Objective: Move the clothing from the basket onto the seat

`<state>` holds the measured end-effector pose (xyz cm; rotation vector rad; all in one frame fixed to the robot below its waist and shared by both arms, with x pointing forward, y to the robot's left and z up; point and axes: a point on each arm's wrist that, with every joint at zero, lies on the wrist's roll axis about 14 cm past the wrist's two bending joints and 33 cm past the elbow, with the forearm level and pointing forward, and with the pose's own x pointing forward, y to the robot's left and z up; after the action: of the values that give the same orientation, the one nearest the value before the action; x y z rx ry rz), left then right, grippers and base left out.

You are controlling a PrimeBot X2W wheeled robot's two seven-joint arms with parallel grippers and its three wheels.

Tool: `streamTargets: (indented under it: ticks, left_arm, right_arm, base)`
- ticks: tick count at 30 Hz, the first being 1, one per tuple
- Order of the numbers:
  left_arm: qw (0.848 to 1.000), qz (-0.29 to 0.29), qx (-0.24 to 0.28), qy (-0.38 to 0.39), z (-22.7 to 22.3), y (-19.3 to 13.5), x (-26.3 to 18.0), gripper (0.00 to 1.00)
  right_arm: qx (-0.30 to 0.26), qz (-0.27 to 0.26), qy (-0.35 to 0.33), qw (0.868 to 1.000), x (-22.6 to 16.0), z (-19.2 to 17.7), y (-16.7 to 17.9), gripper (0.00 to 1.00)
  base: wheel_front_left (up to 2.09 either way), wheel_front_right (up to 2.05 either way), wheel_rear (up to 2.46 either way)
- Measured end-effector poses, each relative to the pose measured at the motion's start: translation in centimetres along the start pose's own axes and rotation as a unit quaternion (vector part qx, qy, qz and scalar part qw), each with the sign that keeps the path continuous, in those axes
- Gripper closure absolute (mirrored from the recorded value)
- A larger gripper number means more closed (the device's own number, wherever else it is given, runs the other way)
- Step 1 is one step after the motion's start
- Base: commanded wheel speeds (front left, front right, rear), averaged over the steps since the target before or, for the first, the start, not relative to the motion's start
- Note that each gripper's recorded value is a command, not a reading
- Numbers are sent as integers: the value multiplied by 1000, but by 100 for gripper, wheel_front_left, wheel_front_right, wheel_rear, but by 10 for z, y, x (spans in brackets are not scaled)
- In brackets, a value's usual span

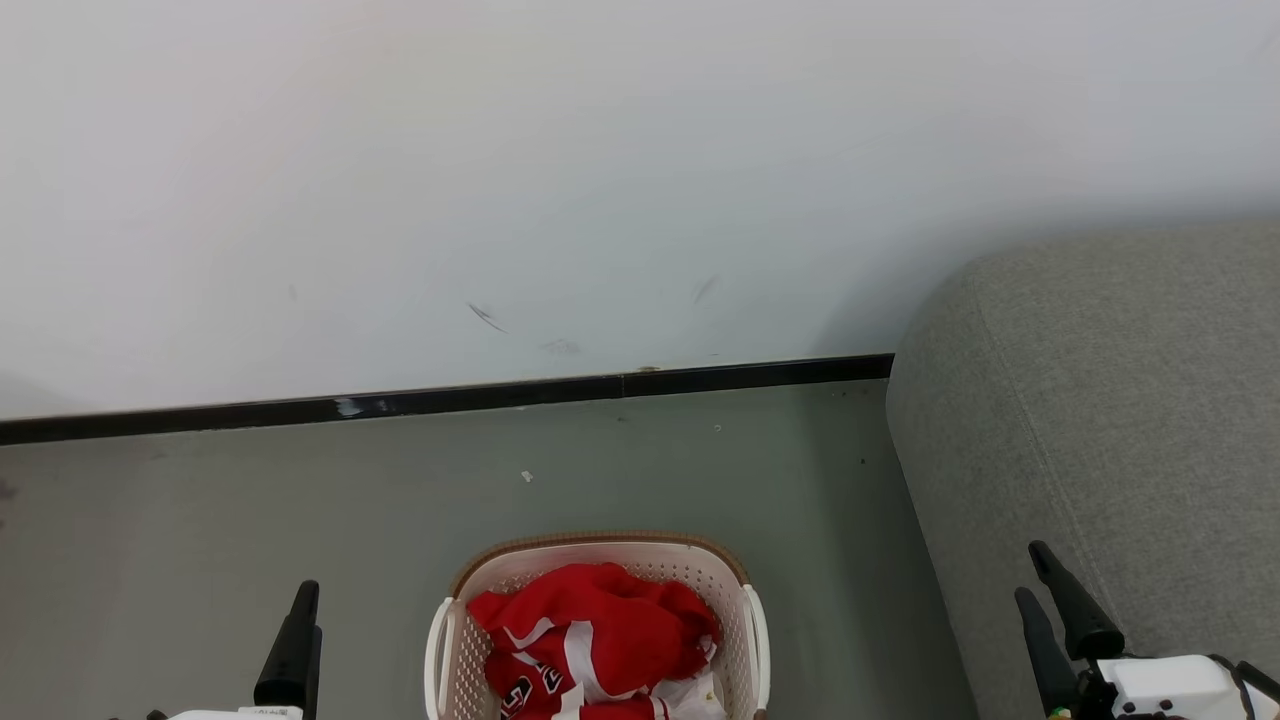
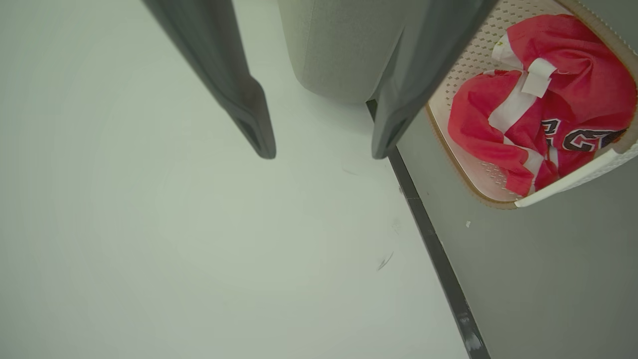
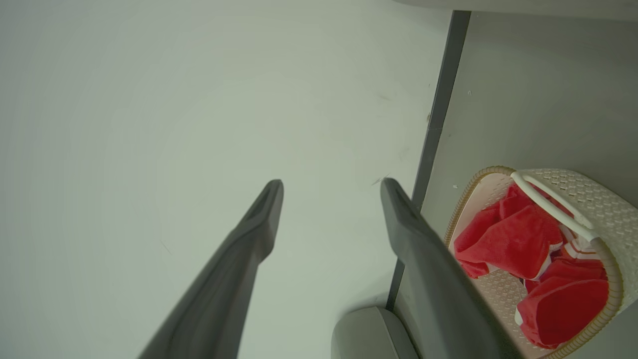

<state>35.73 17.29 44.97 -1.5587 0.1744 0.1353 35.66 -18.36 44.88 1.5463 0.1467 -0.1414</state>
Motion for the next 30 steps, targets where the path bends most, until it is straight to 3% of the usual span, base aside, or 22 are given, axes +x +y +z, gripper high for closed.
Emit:
streamTargets:
  ticks: [18,30]
  left_arm:
    - [995,-16,99,-10,-2,-12,2,0]
    - [973,-44,226,-20,-2,-31,3,0]
  right_arm:
    - [-109,24,-17,994,2,4,14,0]
    - [-224,55,-21,973,3,0,31,0]
  base:
    - [0,0,0]
    - [0,0,0]
